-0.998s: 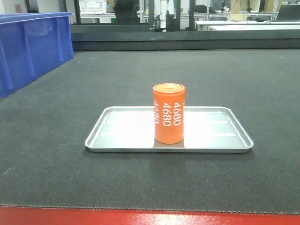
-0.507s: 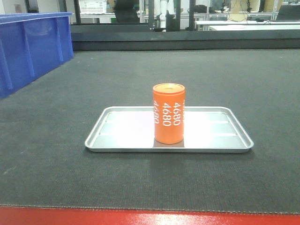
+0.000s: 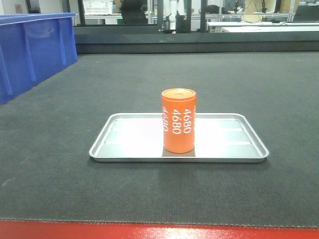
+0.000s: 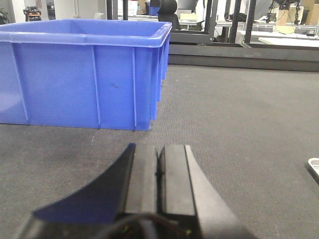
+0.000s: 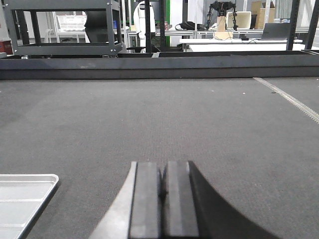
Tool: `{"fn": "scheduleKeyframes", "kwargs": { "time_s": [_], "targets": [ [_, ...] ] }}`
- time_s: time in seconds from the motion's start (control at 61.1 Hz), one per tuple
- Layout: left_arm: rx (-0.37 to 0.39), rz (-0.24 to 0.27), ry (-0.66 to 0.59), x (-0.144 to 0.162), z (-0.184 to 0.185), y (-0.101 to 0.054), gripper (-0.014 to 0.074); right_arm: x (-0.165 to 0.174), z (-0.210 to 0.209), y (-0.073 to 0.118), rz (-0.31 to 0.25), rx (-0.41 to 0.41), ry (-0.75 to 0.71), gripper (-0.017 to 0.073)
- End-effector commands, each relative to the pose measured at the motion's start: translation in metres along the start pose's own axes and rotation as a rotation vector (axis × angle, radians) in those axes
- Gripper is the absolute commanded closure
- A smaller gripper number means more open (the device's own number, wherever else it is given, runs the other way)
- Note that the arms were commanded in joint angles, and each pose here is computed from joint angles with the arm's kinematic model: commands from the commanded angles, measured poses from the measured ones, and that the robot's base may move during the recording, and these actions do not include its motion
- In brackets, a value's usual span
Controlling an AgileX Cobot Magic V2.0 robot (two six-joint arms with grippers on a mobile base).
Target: Grab orange capacitor from left shelf to right conveyor
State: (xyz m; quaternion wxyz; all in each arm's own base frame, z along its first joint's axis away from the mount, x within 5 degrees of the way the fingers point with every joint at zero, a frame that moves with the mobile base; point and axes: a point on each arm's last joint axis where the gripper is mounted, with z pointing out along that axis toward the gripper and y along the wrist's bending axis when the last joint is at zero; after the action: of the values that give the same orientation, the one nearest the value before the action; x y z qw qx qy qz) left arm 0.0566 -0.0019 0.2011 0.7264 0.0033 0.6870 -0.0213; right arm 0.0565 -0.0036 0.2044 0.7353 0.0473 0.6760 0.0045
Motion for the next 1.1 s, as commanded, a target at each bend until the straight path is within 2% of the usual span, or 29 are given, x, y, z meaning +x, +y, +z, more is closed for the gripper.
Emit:
{"fn": "scheduleKeyframes", "kwargs": {
  "time_s": [0.0,1.08],
  "targets": [
    [0.006,-0.009,-0.076,-0.0013,-0.0002,-0.0003,0.0720,-0.0166,-0.0023,0.0013,-0.008,-0.008,-0.130,0.0510],
    [0.006,-0.009,-0.076,-0.0013,-0.0002,-0.0003,0.0720,-0.0164,-0.0023,0.0013,-0.008,-0.008,-0.128,0.0510]
  ]
}}
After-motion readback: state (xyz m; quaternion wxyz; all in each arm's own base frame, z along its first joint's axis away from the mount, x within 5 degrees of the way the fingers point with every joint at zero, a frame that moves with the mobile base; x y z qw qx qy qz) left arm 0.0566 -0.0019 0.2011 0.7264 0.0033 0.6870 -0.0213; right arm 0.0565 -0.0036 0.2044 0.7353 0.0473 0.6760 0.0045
